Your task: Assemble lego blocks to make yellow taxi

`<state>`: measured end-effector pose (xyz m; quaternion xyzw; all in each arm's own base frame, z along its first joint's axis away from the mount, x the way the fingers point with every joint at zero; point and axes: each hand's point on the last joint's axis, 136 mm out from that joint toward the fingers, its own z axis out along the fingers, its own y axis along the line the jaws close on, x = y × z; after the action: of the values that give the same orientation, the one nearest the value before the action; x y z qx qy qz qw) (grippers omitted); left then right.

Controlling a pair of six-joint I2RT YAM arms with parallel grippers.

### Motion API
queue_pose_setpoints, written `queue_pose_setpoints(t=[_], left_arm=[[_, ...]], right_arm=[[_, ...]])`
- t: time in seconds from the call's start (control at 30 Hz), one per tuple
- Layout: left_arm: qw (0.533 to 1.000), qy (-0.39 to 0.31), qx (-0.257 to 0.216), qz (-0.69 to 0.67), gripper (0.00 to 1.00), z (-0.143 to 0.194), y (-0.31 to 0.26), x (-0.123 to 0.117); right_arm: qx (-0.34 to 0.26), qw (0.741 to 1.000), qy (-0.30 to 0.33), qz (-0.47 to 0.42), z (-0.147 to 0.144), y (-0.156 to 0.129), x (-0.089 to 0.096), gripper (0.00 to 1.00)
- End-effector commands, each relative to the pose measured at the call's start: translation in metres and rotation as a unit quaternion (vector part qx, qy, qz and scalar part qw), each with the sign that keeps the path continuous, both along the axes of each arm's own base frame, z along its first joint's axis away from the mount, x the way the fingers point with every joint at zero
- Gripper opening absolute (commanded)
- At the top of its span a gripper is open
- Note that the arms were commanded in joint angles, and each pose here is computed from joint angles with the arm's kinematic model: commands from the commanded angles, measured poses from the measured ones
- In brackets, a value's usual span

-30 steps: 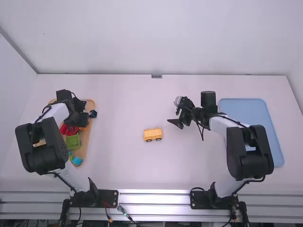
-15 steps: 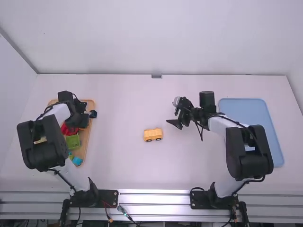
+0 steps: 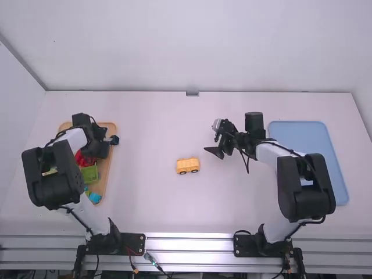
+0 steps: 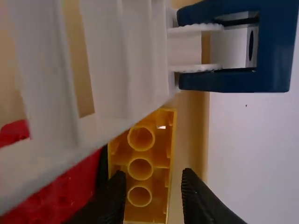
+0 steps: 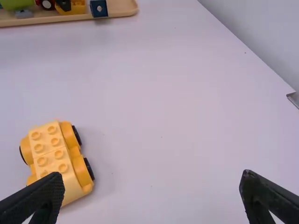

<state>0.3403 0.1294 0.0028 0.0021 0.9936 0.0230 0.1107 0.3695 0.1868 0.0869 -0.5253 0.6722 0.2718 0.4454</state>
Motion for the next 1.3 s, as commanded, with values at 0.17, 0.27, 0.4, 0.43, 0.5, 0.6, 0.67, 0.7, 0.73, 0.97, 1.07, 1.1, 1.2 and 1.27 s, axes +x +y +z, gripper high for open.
queue_pose_setpoints(t=[0.17,0.27,0.4,0.43,0.5,0.6,0.67,0.7,0.73,0.97,1.07,1.1,1.2,1.27], left_arm=[[1.0,-0.004,0.0,0.002,0.42,0.013,0.004,0.008],[1.0,-0.009,0.001,0.002,0.42,0.014,0.005,0.01],[1.0,-0.013,0.0,0.01,0.43,0.015,0.005,0.012],[1.0,-0.011,0.0,0.01,0.43,0.016,0.005,0.012],[1.0,-0.009,0.0,0.01,0.43,0.019,0.006,0.012],[1.0,-0.009,0.002,0.011,0.45,0.025,0.006,0.012],[1.0,-0.012,0.005,0.016,0.46,0.028,0.008,0.013],[1.0,-0.013,0.011,0.021,0.47,0.029,0.011,0.014],[0.999,-0.013,0.017,0.028,0.47,0.029,0.013,0.014],[0.999,-0.016,0.034,0.034,0.49,0.018,0.018,0.01],[0.999,-0.018,0.033,0.031,0.48,0.012,0.016,0.008],[0.999,-0.017,0.032,0.031,0.48,0.011,0.016,0.007],[0.999,-0.016,0.031,0.025,0.48,0.009,0.015,0.006],[0.999,-0.019,0.033,0.025,0.48,0.007,0.015,0.006]], right_arm=[[0.002,1.0,0.002,0.001,0.0,0.0,-0.003,0.99],[0.002,1.0,0.002,0.001,0.0,0.0,-0.003,0.99],[0.002,1.0,0.002,0.002,0.0,0.0,-0.003,0.99],[0.002,1.0,0.002,0.001,0.0,0.0,-0.003,0.99],[0.002,1.0,0.002,0.002,0.0,0.0,-0.003,0.99],[0.002,1.0,-0.004,0.003,0.001,0.001,-0.002,0.99],[0.005,1.0,-0.007,0.002,0.003,0.002,0.0,0.99],[0.005,1.0,-0.008,0.002,0.003,0.001,0.0,0.99],[0.006,1.0,-0.008,0.003,0.003,0.001,0.0,0.99],[0.006,1.0,-0.007,0.003,0.004,0.002,0.0,0.99],[0.006,1.0,-0.007,0.003,0.004,0.002,0.0,0.99],[0.006,1.0,-0.007,0.003,0.004,0.002,0.0,0.99],[0.006,1.0,-0.007,0.003,0.004,0.002,-0.001,0.99],[0.006,1.0,-0.008,0.003,0.004,0.002,0.0,0.99]])
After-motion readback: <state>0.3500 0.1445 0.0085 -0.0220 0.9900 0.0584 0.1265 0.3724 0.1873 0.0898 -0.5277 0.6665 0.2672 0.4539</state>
